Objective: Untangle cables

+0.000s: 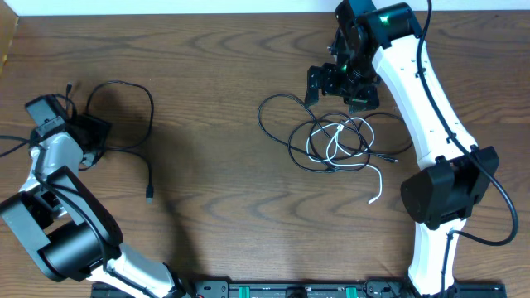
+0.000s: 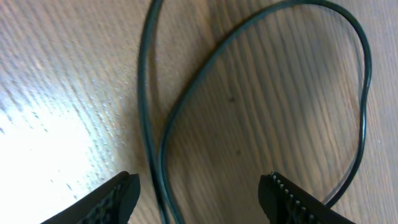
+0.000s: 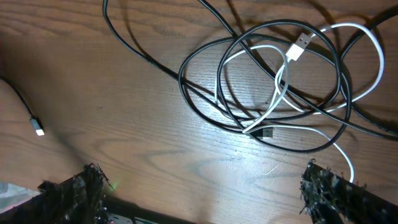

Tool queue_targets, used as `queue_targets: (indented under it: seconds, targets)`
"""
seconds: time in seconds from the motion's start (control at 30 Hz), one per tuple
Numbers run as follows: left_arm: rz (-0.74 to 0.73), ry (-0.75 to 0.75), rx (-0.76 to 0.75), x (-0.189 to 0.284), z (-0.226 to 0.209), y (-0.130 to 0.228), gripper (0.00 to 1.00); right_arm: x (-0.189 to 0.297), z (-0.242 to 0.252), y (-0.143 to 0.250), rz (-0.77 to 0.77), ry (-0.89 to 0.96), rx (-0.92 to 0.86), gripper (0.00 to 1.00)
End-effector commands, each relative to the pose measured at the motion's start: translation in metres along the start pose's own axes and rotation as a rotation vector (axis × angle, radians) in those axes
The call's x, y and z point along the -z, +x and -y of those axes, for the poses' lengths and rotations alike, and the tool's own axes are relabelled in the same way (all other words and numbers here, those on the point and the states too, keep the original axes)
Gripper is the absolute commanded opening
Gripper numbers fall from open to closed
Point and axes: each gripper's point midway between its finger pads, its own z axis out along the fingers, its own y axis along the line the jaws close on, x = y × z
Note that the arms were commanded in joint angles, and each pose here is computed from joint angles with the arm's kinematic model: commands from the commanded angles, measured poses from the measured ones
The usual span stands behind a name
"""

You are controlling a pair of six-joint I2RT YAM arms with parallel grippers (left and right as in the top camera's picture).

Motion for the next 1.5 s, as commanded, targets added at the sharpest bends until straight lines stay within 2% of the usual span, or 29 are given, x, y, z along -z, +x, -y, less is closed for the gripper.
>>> queue_targets:
  seconds: [0.0,0.33,0.37,0.4,0.43,0.47,0.5,0.67,0.8,1.03,1.23,1.47]
  targets:
    - [-0.008,-0.003,-0.004,-0.007,0.007,0.004,0.66,0.014,-0.006,0.003,0.032,-0.012,0.028,0.99]
    - [-0.091,-0.057,0.046,-0.030,-0.001,0.032,0.64,0.014,-0.006,0.003,0.032,-0.012,0.029,0.99]
    - [-0.094,-0.062,0.046,-0.032,-0.003,0.033,0.56,0.014,-0.006,0.003,0.032,-0.012,0.030,0.99]
    - [-0.097,-0.065,0.038,-0.033,-0.004,0.034,0.43,0.014,-0.006,0.004,0.032,-0.012,0.030,0.99]
    - [-0.096,-0.064,0.024,-0.034,-0.004,0.033,0.25,0.014,-0.007,0.004,0.032,-0.012,0.031,0.99]
    - [-0.094,-0.063,0.012,-0.034,-0.004,0.032,0.14,0.014,-0.007,0.004,0.032,-0.012,0.031,0.99]
    - [-0.092,-0.062,0.007,-0.033,-0.004,0.031,0.08,0.014,-0.006,0.004,0.032,-0.012,0.030,0.99]
    - [-0.077,-0.058,0.012,-0.014,-0.004,0.024,0.08,0.014,-0.006,0.004,0.032,-0.012,0.030,0.99]
    - [-0.030,-0.037,0.028,0.021,0.000,0.009,0.08,0.014,-0.007,0.004,0.032,-0.012,0.031,0.99]
    - [0.141,0.063,0.045,0.136,0.013,-0.016,0.07,0.014,-0.006,0.004,0.032,-0.012,0.030,0.99]
    - [0.267,0.171,0.090,0.219,0.024,-0.010,0.07,0.014,-0.007,0.004,0.032,-0.012,0.031,0.99]
    - [0.504,0.373,0.068,0.318,0.042,-0.009,0.08,0.014,-0.006,0.004,0.032,-0.012,0.030,0.99]
